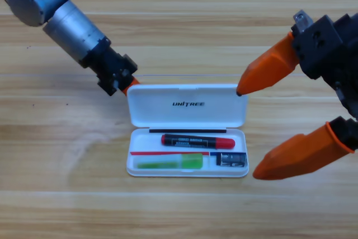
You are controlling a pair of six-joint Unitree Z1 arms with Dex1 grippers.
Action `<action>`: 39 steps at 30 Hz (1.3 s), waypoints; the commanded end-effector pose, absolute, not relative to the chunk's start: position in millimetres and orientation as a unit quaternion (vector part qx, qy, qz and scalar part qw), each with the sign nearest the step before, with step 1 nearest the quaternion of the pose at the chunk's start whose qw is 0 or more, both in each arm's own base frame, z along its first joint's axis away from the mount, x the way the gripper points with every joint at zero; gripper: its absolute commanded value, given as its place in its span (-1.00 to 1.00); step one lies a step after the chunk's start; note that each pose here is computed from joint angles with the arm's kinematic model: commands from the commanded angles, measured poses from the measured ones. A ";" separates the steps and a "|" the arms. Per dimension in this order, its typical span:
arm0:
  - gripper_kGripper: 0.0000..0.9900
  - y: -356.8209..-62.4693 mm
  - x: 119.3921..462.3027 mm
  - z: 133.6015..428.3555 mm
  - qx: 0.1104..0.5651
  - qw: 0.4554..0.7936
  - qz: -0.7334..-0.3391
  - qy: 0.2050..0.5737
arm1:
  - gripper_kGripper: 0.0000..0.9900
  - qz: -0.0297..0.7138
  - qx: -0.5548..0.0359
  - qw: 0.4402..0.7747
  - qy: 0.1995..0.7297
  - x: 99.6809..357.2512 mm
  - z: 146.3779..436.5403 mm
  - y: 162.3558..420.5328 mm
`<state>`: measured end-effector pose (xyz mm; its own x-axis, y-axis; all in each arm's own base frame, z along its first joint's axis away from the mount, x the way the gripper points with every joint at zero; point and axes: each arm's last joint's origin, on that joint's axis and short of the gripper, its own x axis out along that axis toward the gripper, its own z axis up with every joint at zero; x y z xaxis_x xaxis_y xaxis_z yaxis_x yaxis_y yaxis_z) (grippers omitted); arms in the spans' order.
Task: Clean up eraser and pencils
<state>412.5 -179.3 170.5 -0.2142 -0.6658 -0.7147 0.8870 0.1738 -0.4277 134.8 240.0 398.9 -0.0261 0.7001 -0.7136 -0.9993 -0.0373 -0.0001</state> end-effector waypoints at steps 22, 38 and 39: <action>-1.00 -240.8 342.1 204.2 0.212 0.570 -0.655 0.449 | 0.99 0.674 -0.270 0.622 0.293 136.8 382.5 250.7; -1.00 -266.5 290.9 203.6 0.315 0.579 -0.609 0.441 | 0.99 0.673 -0.269 0.620 0.300 139.6 379.5 255.0; -1.00 -267.7 289.1 201.9 0.319 0.579 -0.607 0.441 | 0.99 0.673 -0.269 0.620 0.301 139.8 379.0 255.3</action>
<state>308.1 -256.5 211.0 -0.1126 -0.4571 -0.8823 0.9817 0.0861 -0.1699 135.7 242.7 396.8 -0.0433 0.7009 -0.7119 -0.9990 -0.0399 0.0214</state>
